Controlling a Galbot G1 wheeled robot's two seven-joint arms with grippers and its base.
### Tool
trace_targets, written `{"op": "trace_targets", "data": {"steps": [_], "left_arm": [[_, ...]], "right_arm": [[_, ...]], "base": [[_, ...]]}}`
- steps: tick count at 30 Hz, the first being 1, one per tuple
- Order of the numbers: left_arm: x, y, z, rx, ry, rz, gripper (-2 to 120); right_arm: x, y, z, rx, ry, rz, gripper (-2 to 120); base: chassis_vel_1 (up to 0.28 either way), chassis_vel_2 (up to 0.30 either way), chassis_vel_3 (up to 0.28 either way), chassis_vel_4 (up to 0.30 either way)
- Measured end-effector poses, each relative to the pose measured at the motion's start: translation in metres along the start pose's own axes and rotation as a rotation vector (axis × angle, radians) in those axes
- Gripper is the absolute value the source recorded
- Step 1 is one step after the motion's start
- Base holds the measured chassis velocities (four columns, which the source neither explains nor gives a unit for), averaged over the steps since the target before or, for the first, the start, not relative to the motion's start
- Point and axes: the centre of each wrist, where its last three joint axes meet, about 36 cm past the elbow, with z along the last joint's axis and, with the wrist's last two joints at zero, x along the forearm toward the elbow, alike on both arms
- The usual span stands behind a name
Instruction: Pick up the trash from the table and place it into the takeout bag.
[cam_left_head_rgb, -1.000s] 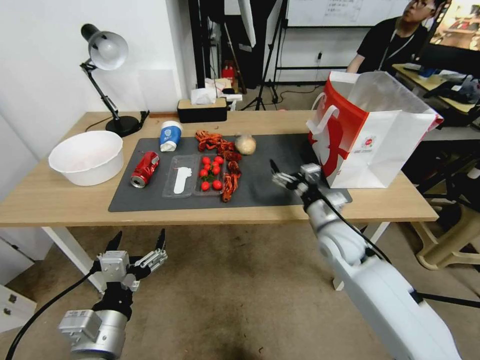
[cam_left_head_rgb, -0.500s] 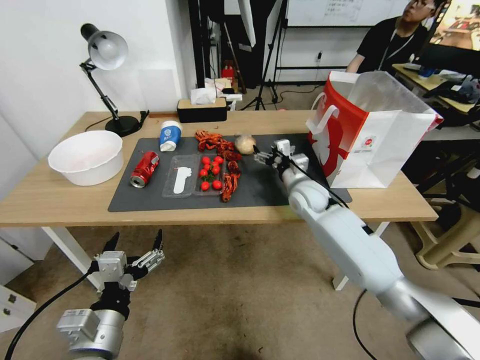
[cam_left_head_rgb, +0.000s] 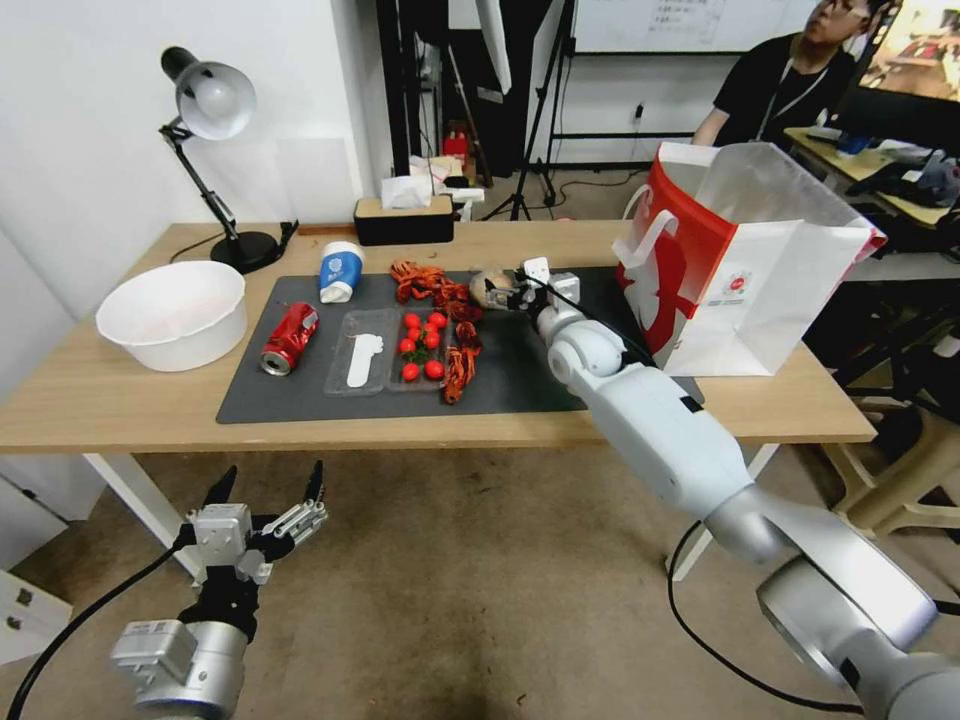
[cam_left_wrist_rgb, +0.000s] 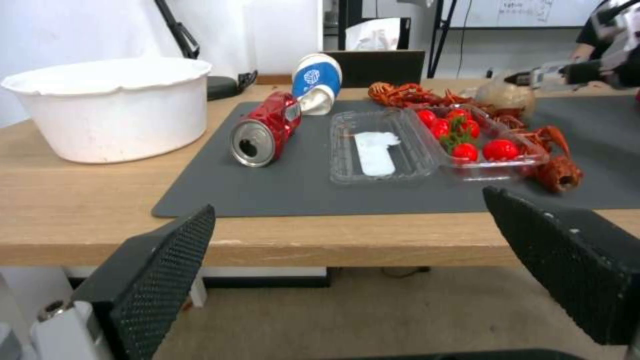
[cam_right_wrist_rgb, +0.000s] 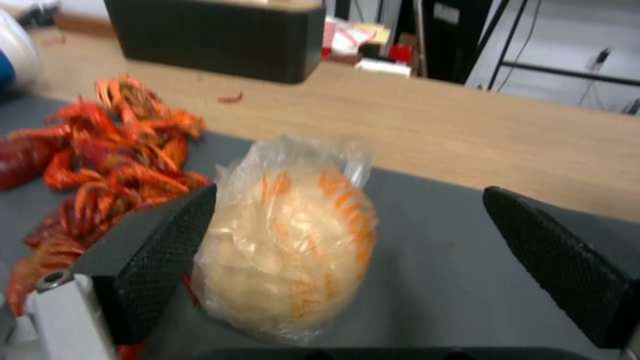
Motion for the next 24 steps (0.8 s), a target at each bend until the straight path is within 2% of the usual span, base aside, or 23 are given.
{"op": "trace_targets", "data": {"steps": [8,17,24], "left_arm": [[-0.001,0.000,0.000,0.001,-0.003,-0.001,100],[-0.001,0.001,-0.002,0.002,-0.010,-0.002,100],[-0.001,0.001,-0.002,0.003,-0.014,-0.001,100]], "right_arm": [[-0.019,0.013,-0.004,0.015,0.046,-0.040,100],[-0.021,0.018,-0.002,0.016,0.086,-0.037,100],[-0.019,0.018,0.002,0.014,0.100,-0.004,82]], "base": [[0.000,0.000,0.000,0.000],[0.000,0.000,0.000,0.000],[0.000,0.000,0.000,0.000]]}}
